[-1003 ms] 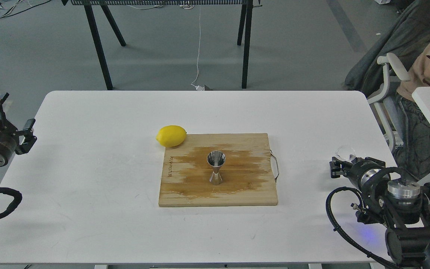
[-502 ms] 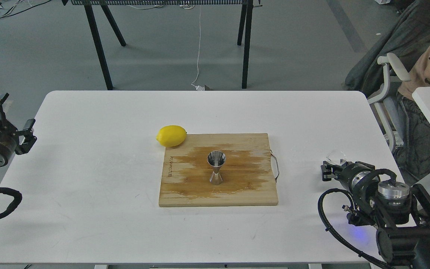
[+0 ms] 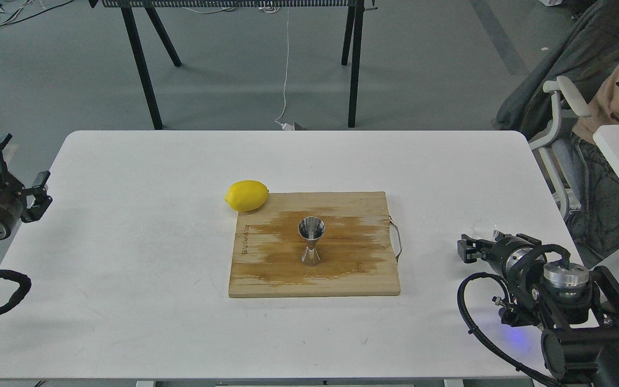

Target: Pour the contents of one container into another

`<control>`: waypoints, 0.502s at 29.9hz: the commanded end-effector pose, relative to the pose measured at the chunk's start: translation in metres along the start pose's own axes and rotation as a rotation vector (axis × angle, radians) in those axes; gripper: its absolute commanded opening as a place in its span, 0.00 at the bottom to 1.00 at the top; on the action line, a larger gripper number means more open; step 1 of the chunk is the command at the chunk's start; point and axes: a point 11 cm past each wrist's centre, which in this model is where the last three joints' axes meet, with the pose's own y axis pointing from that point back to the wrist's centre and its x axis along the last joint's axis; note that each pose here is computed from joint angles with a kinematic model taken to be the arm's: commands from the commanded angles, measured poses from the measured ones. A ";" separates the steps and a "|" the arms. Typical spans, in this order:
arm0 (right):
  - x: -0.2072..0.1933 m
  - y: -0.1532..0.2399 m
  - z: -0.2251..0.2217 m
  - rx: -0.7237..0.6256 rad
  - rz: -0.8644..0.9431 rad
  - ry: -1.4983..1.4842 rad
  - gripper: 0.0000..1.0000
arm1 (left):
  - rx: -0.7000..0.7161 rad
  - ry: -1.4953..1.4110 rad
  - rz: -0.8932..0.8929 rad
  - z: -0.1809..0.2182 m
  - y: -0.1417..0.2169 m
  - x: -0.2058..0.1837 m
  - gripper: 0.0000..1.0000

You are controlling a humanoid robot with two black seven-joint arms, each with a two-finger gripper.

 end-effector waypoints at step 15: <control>-0.036 0.017 0.002 -0.008 -0.112 0.053 0.98 | 0.001 0.000 -0.001 -0.001 0.000 -0.001 0.99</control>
